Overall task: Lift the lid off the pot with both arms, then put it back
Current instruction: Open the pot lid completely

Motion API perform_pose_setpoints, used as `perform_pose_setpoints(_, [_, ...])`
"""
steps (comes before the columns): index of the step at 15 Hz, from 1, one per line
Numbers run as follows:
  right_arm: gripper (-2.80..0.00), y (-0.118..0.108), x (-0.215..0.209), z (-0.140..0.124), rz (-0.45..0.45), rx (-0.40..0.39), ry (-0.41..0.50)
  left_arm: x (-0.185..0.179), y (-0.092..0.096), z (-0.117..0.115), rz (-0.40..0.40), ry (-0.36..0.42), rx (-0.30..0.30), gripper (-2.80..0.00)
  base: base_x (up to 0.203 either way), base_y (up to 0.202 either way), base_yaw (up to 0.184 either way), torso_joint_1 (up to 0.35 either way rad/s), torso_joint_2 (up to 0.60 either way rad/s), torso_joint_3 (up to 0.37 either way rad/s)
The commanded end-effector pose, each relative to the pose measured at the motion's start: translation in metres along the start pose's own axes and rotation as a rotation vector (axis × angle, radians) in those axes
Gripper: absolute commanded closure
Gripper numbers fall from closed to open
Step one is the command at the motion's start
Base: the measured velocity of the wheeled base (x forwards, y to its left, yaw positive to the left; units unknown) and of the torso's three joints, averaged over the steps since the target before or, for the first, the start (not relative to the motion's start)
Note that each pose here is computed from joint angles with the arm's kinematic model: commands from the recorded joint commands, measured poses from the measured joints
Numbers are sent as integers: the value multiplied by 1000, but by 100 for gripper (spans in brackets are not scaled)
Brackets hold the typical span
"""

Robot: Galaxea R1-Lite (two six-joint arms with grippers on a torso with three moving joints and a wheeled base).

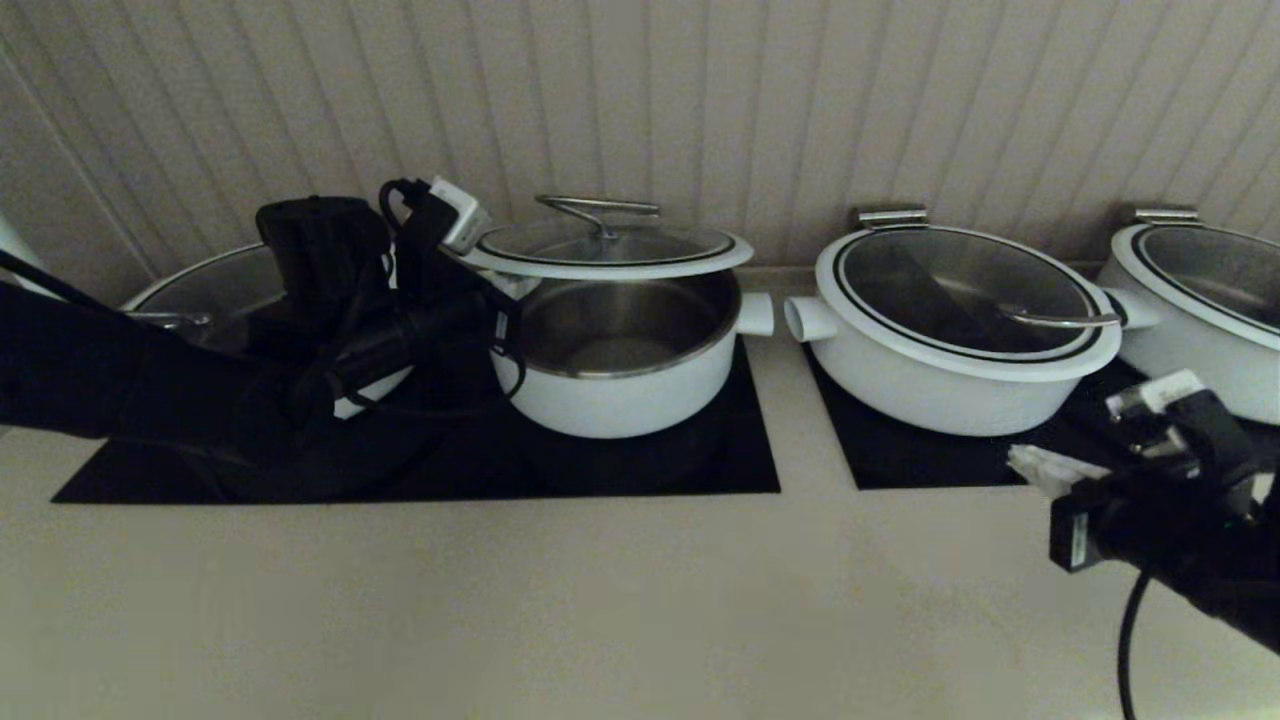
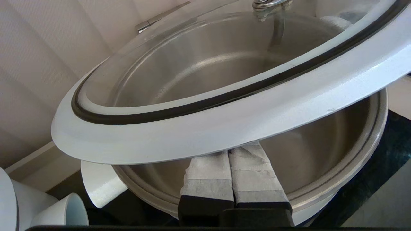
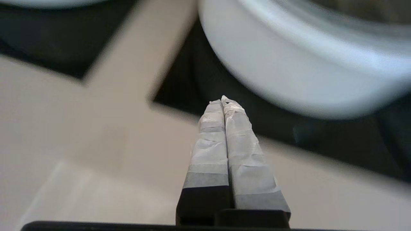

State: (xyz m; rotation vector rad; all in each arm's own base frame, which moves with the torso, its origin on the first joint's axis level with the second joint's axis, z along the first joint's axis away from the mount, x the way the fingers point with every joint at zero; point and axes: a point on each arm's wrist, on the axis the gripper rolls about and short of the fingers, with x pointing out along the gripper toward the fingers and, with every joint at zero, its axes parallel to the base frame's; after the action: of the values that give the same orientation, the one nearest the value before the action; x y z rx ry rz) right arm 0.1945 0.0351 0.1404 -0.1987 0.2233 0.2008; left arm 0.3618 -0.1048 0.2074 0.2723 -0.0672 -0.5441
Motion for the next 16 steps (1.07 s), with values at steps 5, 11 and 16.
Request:
perform_pose_setpoints(5, [0, 3, -78, -29, -57, 181, 40, -2, 0, 3, 2, -12, 5, 0, 0, 0, 0, 0, 0, 0])
perform_pose_setpoints(11, [0, 4, -101, -38, -96, 197, -57, -1, 0, 2, 1, -8, 4, 0, 0, 0, 0, 0, 0, 0])
perform_pose_setpoints(16, [0, 10, -124, -59, -37, 87, 64, -2, 0, 2, 1, -9, 1, 0, 0, 0, 0, 0, 0, 0])
